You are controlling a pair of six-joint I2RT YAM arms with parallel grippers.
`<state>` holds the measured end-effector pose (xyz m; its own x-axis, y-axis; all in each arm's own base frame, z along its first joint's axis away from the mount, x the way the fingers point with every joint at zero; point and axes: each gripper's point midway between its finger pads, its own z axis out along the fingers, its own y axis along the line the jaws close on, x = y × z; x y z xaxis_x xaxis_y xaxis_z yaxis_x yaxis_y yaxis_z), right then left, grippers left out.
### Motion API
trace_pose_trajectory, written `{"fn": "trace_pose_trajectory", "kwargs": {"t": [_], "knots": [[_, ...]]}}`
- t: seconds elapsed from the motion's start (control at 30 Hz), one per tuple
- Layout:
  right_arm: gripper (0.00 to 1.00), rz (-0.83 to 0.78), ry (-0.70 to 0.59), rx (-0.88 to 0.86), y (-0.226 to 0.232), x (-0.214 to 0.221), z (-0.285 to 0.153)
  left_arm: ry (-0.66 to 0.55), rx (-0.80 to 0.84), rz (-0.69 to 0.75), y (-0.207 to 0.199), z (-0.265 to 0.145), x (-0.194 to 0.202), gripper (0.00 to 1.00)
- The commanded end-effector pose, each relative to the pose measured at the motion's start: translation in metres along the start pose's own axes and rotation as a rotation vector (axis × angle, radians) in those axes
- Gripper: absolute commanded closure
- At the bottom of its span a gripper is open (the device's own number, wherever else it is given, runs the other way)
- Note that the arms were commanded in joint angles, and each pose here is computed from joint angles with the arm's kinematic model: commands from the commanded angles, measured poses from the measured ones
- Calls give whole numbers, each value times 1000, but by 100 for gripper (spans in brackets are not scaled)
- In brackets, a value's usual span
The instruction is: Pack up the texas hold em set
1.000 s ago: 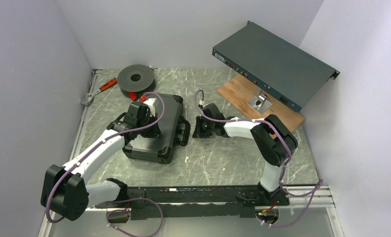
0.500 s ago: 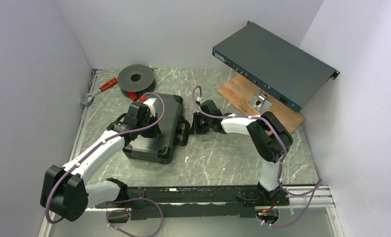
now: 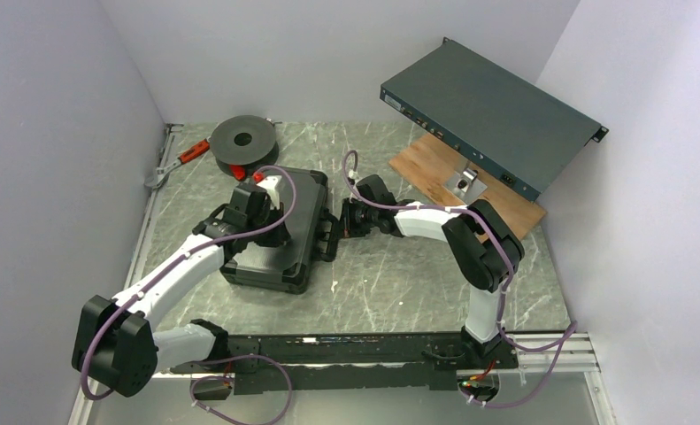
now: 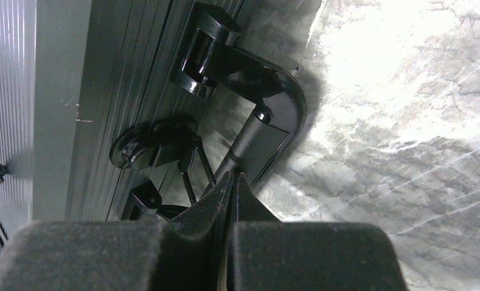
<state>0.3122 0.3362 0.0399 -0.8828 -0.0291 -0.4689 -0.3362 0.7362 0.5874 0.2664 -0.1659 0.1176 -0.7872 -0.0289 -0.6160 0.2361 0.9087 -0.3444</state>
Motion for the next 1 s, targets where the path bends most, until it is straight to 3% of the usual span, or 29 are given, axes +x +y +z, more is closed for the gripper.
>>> {"fn": "trace_pose_trajectory", "kwargs": {"t": [0.0,0.43,0.73,0.97], "knots": [[100,-15,-42,-67,23,-18,-7,128,-33,-19,9,4,39,100],[100,-4,-24,-121,39,-18,-1,131,-28,-21,7,6,43,100],[100,-57,-36,-247,98,-36,13,142,-10,-23,2,11,47,100],[100,-44,-4,-236,91,-18,15,138,-18,-17,3,10,49,100]]}}
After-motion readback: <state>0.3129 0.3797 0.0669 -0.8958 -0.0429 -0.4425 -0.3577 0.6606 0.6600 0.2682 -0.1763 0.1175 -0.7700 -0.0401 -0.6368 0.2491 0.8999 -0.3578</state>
